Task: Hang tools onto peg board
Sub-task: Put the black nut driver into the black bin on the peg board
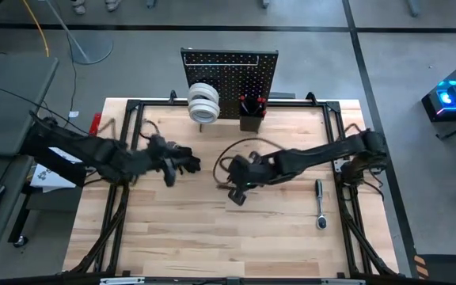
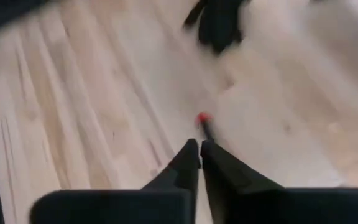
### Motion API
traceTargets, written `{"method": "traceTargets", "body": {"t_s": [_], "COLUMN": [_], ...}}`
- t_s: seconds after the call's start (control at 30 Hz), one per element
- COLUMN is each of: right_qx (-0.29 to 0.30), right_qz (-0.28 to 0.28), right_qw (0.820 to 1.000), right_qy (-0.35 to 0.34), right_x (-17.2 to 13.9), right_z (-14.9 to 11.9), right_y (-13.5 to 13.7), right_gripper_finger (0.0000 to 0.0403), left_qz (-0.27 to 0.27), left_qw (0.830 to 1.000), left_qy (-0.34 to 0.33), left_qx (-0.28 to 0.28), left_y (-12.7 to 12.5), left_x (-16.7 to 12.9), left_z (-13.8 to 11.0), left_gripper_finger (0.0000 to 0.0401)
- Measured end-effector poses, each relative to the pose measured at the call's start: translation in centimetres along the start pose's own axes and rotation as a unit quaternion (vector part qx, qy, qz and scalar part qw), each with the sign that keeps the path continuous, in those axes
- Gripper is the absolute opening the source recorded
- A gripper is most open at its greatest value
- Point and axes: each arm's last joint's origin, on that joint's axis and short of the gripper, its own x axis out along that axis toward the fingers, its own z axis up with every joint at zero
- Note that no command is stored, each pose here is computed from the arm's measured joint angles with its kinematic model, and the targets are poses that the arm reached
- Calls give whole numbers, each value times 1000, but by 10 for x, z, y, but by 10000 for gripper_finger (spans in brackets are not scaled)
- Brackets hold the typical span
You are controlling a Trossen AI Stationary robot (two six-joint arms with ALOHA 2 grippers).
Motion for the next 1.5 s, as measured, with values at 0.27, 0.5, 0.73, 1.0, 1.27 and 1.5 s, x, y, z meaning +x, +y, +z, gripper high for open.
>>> {"method": "traceTargets", "body": {"t_s": [0.27,0.5,0.73,1.0,1.27,1.5], "right_qx": [-37,-74,-66,-158,-240,-222], "right_qz": [-17,-60,-37,-69,-108,-88], "right_qw": [997,988,975,950,923,940], "right_qy": [73,124,210,261,280,245], "right_x": [88,153,200,196,185,152], "right_z": [-7,-13,-27,-53,-76,-60], "right_y": [-13,-51,-86,-63,-38,-31], "right_gripper_finger": [149,228,223,112,21,20], "left_qz": [-26,-37,-19,-31,-13,-3], "left_qw": [993,995,993,985,988,993], "left_qy": [101,92,49,9,-21,-61], "left_qx": [53,-16,-108,-172,-150,-97], "left_y": [-32,-40,-37,-42,-35,-22], "left_x": [47,51,44,44,42,23], "left_z": [-34,-35,-26,-19,-11,5], "left_gripper_finger": [155,155,155,155,155,155]}}
